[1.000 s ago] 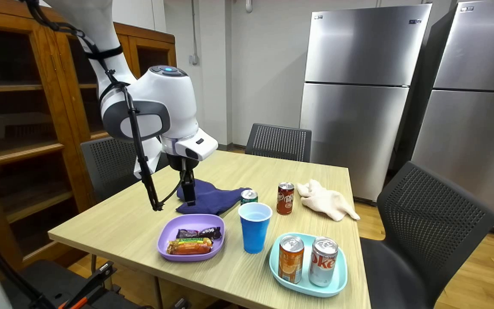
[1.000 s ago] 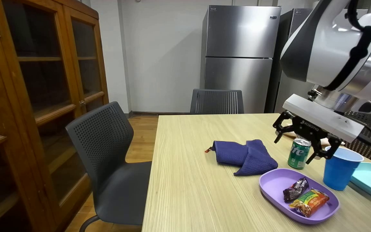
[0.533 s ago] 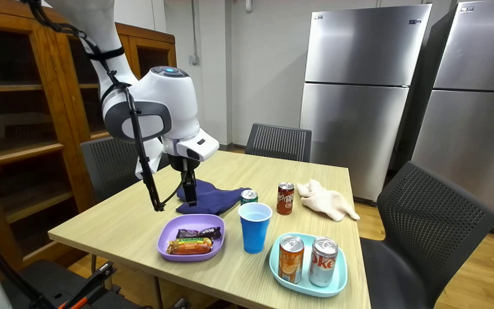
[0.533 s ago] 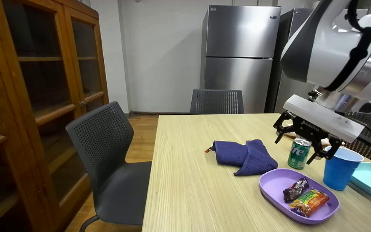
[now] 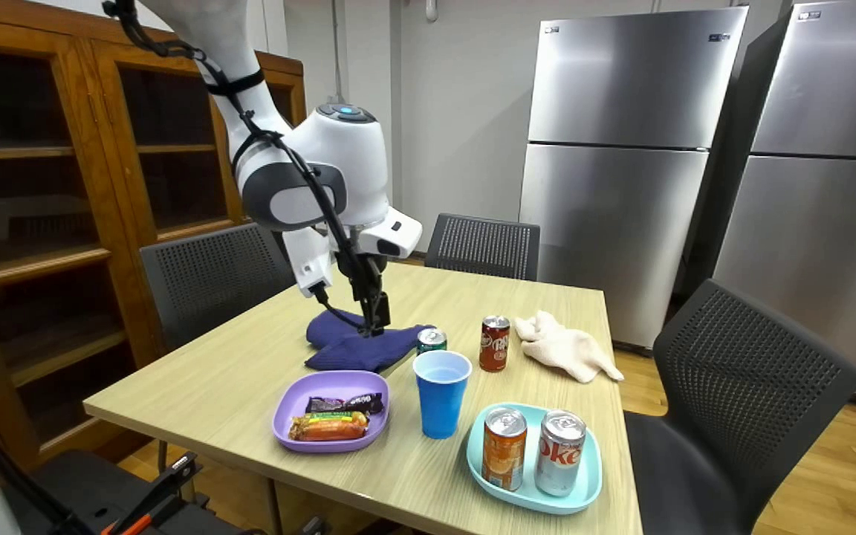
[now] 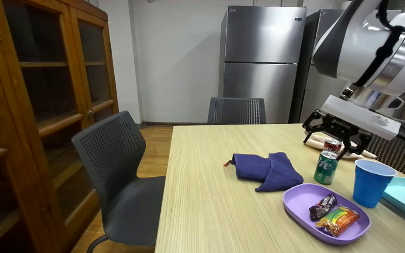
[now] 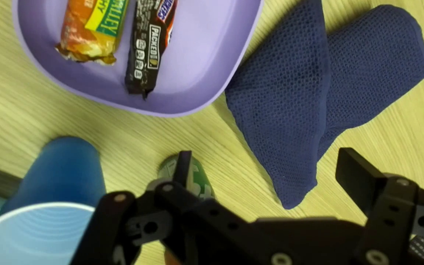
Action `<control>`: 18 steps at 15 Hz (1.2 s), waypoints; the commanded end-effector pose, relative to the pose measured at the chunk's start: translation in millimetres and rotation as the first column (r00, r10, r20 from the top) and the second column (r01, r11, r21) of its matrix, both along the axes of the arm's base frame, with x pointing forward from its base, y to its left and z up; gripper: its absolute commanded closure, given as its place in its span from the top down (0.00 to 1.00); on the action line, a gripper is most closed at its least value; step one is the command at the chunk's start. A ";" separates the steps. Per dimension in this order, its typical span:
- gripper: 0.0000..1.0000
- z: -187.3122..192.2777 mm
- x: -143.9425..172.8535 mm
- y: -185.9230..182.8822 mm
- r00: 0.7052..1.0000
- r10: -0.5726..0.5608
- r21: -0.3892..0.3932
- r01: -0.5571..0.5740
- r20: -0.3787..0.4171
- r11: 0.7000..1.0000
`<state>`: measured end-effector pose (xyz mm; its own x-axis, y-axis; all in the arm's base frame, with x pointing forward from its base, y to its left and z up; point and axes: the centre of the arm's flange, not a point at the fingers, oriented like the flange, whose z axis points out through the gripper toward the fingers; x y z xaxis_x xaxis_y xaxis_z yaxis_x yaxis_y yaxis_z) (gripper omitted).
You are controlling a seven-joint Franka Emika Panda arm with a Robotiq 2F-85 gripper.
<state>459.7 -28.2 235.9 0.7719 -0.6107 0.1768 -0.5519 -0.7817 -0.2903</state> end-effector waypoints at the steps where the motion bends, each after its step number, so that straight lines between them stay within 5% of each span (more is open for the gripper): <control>1: 1.00 -7.1 24.5 -26.6 0.997 0.076 0.011 -0.076 -0.001 0.997; 9: 1.00 -17.3 47.4 -62.4 0.998 0.035 -0.039 -0.037 -0.049 0.999; 18: 1.00 -21.9 70.8 -59.7 0.997 0.027 -0.081 -0.033 -0.071 0.996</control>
<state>510.5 -92.3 209.0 0.8063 -0.5606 0.1890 -0.5274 -0.8258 -0.1995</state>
